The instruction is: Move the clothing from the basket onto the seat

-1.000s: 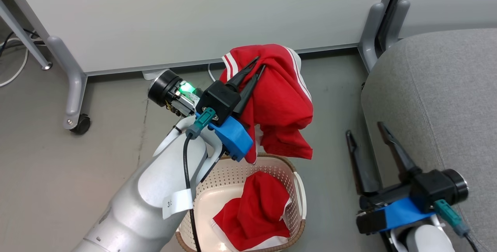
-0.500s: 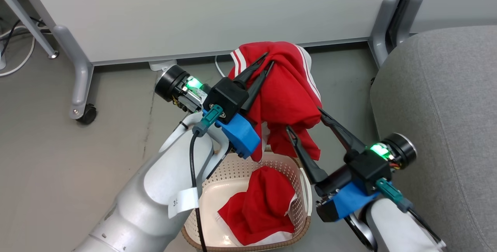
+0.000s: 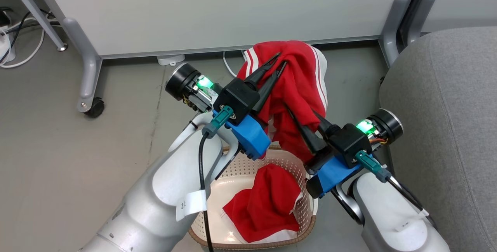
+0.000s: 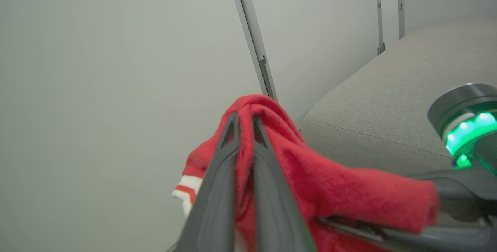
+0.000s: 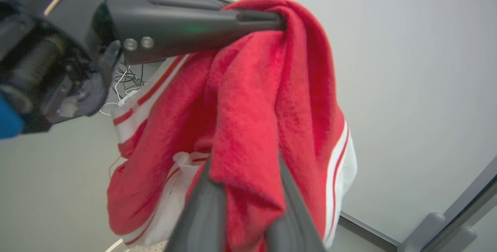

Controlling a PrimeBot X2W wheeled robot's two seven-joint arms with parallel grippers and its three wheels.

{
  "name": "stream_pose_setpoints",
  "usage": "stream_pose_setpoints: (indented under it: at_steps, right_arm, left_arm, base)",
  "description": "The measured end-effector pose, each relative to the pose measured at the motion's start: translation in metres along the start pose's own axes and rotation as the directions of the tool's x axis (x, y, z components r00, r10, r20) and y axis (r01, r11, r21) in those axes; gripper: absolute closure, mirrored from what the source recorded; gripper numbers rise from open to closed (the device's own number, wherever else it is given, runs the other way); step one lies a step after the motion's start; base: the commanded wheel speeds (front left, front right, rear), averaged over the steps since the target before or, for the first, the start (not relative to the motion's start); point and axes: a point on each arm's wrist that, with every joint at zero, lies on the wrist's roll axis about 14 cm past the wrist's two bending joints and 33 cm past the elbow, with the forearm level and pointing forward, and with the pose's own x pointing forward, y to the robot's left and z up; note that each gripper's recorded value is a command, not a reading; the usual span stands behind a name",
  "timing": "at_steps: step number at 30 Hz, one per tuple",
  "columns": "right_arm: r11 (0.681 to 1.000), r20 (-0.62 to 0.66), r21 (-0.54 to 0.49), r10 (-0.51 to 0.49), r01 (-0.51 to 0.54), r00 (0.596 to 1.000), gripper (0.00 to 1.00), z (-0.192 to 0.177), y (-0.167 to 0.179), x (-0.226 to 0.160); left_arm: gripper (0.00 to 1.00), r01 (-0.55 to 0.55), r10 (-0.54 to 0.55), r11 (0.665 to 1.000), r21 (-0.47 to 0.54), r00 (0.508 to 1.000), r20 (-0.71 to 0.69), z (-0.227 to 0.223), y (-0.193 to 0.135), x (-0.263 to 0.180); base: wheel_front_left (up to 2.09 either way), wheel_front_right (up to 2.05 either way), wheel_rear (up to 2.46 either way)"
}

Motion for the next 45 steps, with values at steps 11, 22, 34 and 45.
stream_pose_setpoints:
  at_steps: [11,22,34,45]
  right_arm:
    - [1.000,-0.003,0.009,-0.008,0.008,1.000,1.00,0.000,-0.001,0.001]
    - [1.000,-0.002,0.016,-0.015,0.015,1.000,1.00,-0.001,-0.003,0.001]
    - [0.999,0.002,0.028,-0.047,0.047,0.999,1.00,0.001,-0.011,-0.002]
    - [0.982,-0.016,0.049,-0.184,0.184,0.983,1.00,-0.008,-0.051,-0.024]
  left_arm:
    - [1.00,-0.003,0.003,1.000,0.005,1.000,0.005,0.002,0.001,0.001]
    - [0.00,-0.010,0.010,1.000,-0.001,1.000,0.013,0.004,0.002,0.002]
    - [0.00,-0.014,0.014,1.000,-0.007,1.000,0.021,0.006,0.002,0.003]
    - [0.00,0.027,-0.026,0.998,-0.058,0.999,0.024,-0.004,-0.016,0.011]
  base:
    - [0.00,0.00,0.00]
    - [0.00,0.00,0.00]
    - [0.00,0.00,0.00]
    - [0.00,0.00,0.00]
